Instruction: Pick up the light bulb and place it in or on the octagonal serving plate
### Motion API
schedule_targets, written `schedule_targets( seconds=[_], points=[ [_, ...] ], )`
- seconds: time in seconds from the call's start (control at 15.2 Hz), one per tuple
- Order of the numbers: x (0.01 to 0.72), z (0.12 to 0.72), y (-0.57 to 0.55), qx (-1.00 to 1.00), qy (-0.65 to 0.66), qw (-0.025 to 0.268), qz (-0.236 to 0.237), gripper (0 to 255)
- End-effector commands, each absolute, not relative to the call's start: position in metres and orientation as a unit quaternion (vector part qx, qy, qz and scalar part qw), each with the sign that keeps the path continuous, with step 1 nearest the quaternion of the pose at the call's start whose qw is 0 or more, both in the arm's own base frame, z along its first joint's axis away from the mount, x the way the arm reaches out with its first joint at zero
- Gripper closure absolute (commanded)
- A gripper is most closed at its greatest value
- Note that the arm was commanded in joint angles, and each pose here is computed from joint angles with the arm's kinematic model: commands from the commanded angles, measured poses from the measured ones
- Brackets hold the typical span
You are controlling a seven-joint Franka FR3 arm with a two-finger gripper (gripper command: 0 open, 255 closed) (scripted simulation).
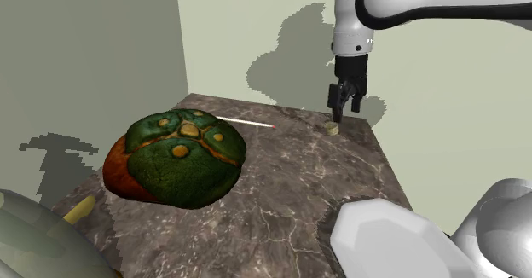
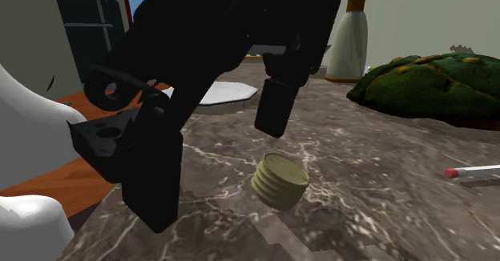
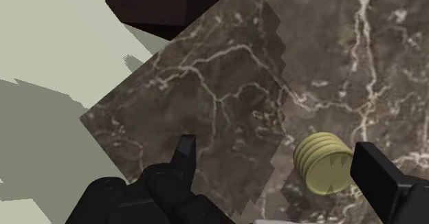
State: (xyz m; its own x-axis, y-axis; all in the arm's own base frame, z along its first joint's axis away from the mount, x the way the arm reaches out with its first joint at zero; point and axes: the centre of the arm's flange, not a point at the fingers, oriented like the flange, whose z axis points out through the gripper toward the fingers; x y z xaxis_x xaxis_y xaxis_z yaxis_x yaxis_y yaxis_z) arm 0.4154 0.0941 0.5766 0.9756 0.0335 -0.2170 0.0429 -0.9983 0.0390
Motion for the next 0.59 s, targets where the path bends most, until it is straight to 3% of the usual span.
schedule_targets(
  seconds=[0.0, 0.53],
  points=[
    [0.444, 0.574, 0.113, 0.991, 0.007, 0.014, -0.136, 0],
    [0.45, 0.543, 0.121, 0.989, 0.0, 0.01, -0.15, 0]
  ],
)
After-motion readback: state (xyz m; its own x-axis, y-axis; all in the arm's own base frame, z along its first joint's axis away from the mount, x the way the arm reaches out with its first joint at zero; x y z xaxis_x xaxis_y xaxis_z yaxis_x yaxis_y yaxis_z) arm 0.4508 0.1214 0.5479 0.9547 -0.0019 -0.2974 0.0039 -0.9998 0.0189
